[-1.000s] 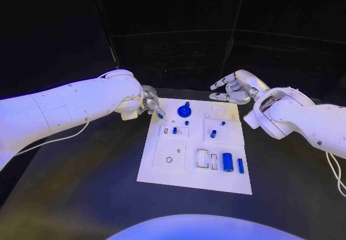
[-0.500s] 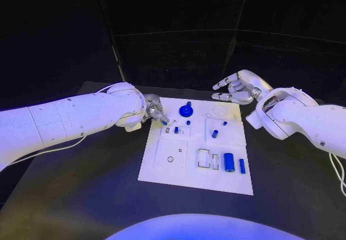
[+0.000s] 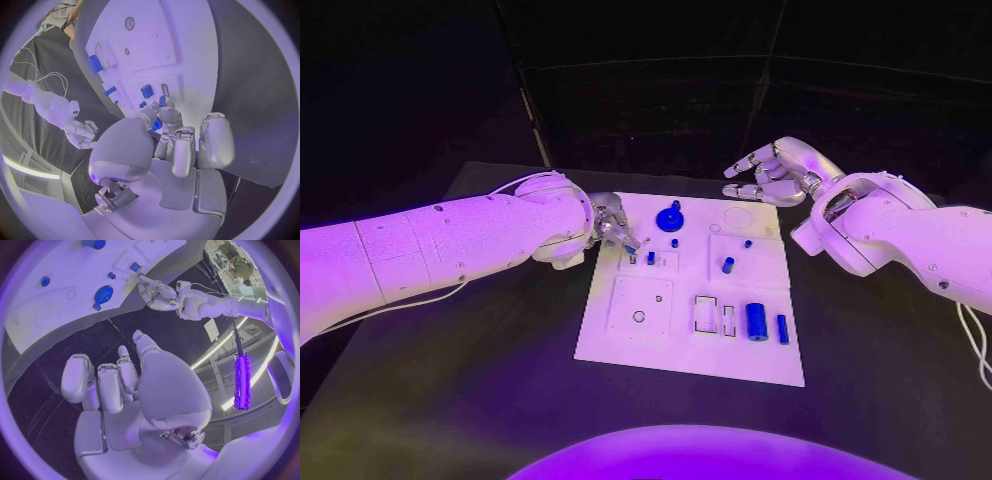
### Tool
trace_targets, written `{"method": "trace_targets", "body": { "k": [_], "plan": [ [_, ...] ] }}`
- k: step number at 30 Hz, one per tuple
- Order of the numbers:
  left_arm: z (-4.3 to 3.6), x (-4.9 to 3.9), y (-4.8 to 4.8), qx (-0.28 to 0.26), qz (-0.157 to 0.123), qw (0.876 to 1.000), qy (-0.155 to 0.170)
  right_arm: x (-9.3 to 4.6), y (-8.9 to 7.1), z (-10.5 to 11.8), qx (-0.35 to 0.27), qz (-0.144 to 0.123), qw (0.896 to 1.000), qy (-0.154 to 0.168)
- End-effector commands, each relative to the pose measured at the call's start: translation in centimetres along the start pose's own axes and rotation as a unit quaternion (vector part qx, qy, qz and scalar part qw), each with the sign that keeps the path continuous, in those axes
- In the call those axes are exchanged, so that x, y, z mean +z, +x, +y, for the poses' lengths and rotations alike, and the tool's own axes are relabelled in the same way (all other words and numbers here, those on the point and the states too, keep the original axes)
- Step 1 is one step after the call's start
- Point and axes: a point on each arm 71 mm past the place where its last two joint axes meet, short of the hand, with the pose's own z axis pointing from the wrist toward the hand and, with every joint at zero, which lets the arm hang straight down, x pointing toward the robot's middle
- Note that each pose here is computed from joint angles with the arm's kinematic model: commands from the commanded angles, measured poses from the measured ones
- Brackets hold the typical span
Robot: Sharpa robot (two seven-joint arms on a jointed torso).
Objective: Assemble the parts on the task board
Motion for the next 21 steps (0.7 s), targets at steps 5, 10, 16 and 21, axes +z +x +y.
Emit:
{"method": "trace_targets", "body": {
  "k": [5,10,16,21],
  "plan": [
    [0.18,0.14,0.16,0.019,0.004,1.0,-0.015,0.02,-0.01,0.15,0.001,0.003,1.0,-0.002],
    [0.03,0.3,0.42,0.022,0.009,1.0,-0.017,0.04,0.01,0.17,0.001,0.003,1.0,-0.002],
    [-0.11,0.38,0.59,0.024,0.012,1.0,-0.016,0.07,0.05,0.2,0.001,0.003,1.0,-0.003],
    [-0.08,0.38,0.64,0.025,0.014,0.999,-0.017,0.07,0.04,0.19,0.001,0.003,1.0,-0.003]
  ]
}}
